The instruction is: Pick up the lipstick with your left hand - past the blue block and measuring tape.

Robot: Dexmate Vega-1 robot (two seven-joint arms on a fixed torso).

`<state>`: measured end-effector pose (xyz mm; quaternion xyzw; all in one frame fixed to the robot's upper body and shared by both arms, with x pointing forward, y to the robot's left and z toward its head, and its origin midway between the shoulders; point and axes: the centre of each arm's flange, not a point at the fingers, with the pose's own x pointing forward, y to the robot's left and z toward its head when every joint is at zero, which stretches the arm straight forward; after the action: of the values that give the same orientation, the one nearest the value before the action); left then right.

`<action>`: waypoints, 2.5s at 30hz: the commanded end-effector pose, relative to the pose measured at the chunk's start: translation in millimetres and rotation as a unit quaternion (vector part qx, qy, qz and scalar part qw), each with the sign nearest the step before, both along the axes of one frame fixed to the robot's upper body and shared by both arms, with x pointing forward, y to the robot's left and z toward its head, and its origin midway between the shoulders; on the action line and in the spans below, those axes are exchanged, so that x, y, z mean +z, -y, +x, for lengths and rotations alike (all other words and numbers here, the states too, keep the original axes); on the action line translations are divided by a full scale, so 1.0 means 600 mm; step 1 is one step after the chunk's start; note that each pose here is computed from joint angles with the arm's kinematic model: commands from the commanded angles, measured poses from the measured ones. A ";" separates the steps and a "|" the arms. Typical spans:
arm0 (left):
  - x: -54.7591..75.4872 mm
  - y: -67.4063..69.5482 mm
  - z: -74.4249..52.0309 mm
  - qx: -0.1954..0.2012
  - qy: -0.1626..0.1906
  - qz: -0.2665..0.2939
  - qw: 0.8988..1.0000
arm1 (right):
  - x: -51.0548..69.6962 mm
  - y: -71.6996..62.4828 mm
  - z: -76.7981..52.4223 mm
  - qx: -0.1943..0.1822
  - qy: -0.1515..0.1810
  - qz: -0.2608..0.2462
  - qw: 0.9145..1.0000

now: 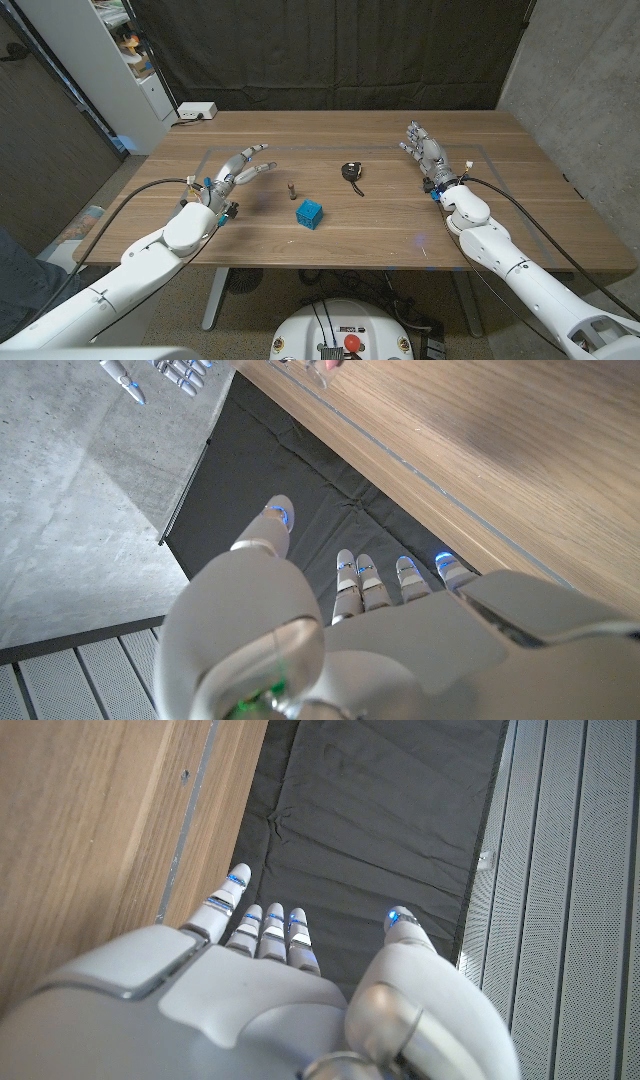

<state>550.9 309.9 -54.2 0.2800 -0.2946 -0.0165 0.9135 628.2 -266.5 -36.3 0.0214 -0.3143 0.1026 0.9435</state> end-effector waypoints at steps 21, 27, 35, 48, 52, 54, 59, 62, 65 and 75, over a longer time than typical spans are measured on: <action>0.003 0.017 -0.018 0.040 0.005 0.065 0.997 | 0.023 -0.005 0.016 -0.003 0.014 0.001 1.000; -0.004 0.019 -0.024 0.043 0.000 0.065 0.997 | 0.026 0.000 0.015 -0.005 0.016 0.002 1.000; -0.012 0.026 -0.032 0.046 -0.001 0.066 0.997 | 0.028 0.006 0.014 -0.005 0.019 0.003 1.000; -0.023 0.036 -0.040 0.053 -0.004 0.078 0.996 | 0.026 0.012 0.011 -0.007 0.020 0.006 1.000; -0.025 0.037 -0.041 0.054 -0.005 0.080 0.995 | 0.027 0.014 0.010 -0.009 0.022 0.005 1.000; -0.025 0.038 -0.043 0.056 -0.002 0.080 0.995 | 0.027 0.015 0.010 -0.009 0.022 0.006 1.000; -0.026 0.041 -0.044 0.056 -0.004 0.083 0.995 | 0.028 0.015 0.010 -0.008 0.022 0.007 1.000; -0.027 0.043 -0.044 0.056 -0.005 0.087 0.995 | 0.029 0.015 0.010 -0.009 0.023 0.007 1.000; -0.028 0.043 -0.046 0.061 -0.003 0.091 0.994 | 0.030 0.015 0.011 -0.009 0.024 0.008 1.000; -0.031 0.044 -0.050 0.083 -0.002 0.096 0.992 | 0.029 0.013 0.012 -0.008 0.024 0.009 1.000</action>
<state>523.8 285.4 -70.8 0.3754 -0.2718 0.0131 0.8860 634.4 -274.8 -19.1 0.0231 -0.3367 0.0932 0.9367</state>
